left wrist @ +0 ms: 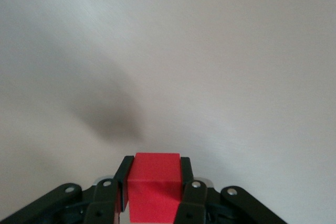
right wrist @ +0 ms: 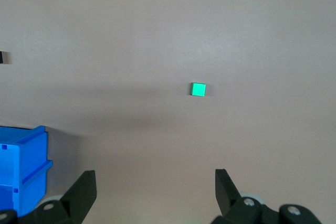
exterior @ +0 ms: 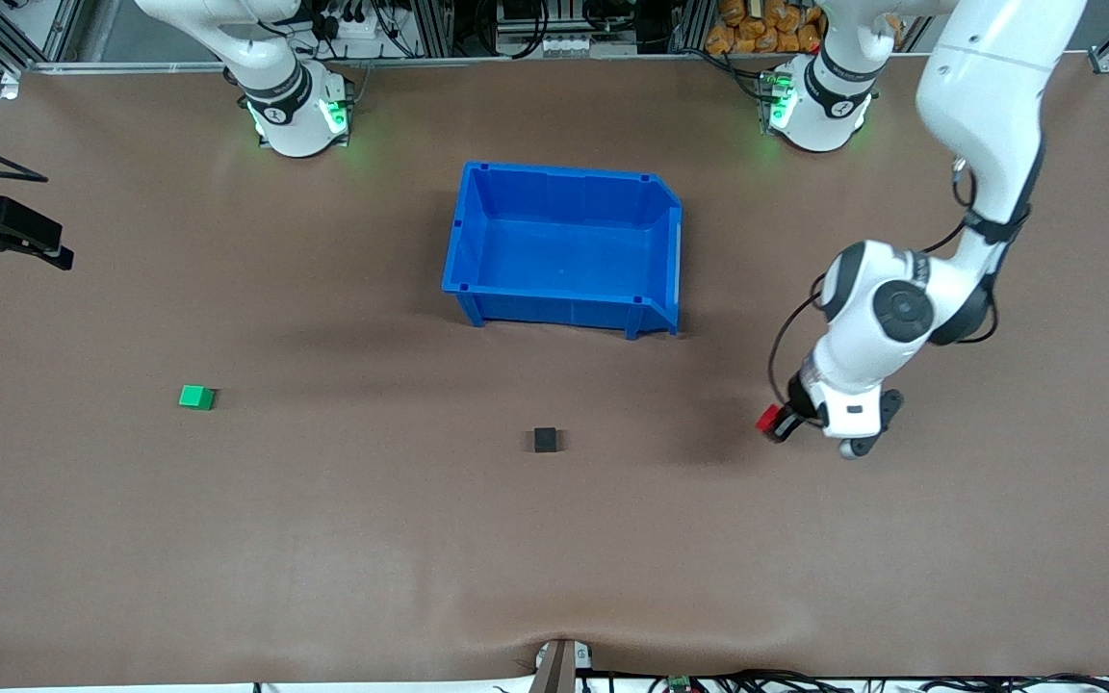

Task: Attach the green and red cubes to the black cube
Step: 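Carry the red cube with the left gripper beside the black cube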

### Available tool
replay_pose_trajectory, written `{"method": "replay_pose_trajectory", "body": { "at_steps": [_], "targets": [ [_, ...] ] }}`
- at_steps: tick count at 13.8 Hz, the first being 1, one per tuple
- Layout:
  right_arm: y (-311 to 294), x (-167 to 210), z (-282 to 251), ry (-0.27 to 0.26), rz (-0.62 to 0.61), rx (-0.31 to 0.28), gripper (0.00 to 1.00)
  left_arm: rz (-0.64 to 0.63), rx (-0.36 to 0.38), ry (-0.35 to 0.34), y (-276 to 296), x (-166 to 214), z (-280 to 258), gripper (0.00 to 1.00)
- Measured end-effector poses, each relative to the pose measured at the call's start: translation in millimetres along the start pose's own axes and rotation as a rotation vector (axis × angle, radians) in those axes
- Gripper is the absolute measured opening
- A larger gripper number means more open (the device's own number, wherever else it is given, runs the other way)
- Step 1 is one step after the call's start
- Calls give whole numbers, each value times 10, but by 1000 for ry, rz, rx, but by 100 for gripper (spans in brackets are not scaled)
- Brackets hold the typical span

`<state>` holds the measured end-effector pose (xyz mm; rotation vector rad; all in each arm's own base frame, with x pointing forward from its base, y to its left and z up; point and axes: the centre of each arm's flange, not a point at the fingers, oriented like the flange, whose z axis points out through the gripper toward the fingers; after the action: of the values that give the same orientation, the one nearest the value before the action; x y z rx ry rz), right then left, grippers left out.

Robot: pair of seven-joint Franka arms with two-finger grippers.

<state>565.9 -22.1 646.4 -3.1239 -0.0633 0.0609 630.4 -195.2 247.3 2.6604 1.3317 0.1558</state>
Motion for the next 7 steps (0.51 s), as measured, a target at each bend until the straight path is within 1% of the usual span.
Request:
{"method": "replay_pose_trajectory", "body": {
  "at_steps": [2, 3, 5, 7],
  "targets": [
    [0, 0, 0, 0, 0, 0, 100, -174, -28, -17, 372, -294, 101, 40],
    [0, 0, 0, 0, 0, 0, 100, -254, -24, -30, 545, -465, 147, 40],
    [2, 0, 0, 0, 0, 0, 100, -377, 30, -51, 832, -858, 275, 40],
    [3, 0, 1, 0, 0, 0, 100, -446, 62, -65, 1018, -1168, 434, 40]
  ]
}}
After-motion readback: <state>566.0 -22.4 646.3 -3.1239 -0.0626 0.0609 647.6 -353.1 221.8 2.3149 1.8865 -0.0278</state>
